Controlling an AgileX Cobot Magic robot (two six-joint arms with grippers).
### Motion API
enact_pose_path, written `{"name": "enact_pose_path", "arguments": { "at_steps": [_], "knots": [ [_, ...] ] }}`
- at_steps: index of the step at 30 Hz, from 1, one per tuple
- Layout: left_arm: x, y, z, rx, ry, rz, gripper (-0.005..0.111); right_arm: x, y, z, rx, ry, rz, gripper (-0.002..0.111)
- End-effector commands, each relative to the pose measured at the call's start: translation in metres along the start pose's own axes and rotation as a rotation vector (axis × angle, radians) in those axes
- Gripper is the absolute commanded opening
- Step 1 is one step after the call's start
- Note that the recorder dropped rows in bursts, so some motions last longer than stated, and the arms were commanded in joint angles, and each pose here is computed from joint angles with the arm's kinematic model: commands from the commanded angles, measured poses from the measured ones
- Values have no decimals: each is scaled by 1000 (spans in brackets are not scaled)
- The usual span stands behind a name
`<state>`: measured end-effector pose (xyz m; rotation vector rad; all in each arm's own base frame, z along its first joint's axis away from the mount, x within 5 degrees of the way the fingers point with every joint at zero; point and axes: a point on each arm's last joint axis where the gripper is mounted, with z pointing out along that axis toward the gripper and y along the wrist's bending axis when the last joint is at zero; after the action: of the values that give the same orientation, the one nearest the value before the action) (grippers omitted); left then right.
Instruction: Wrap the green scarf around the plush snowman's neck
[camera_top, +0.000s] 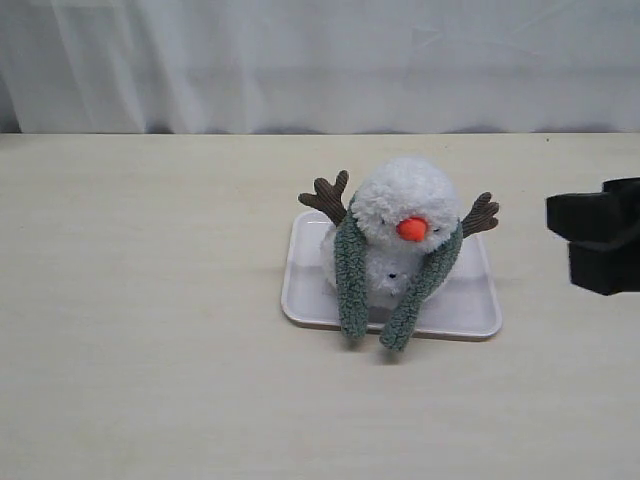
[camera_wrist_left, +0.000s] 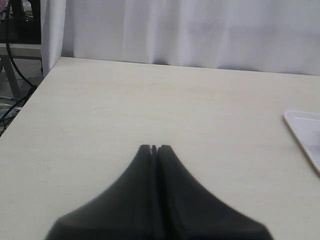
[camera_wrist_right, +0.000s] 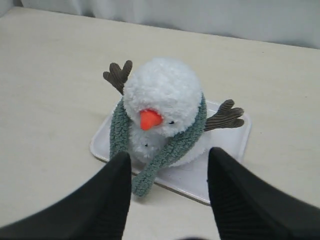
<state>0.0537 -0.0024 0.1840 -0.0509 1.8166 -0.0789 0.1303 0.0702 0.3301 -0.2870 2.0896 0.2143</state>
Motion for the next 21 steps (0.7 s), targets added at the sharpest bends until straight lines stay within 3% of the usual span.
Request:
{"name": "enact_pose_path", "arguments": {
  "at_steps": [1, 10, 21],
  "knots": [
    [0, 0, 0, 1, -11, 1, 0, 7, -14, -27, 26, -26, 34, 46],
    [0, 0, 0, 1, -11, 1, 0, 25, -40, -74, 75, -75, 116, 46],
    [0, 0, 0, 1, -11, 1, 0, 43, -60, -116, 35, -240, 196, 46]
  ]
}}
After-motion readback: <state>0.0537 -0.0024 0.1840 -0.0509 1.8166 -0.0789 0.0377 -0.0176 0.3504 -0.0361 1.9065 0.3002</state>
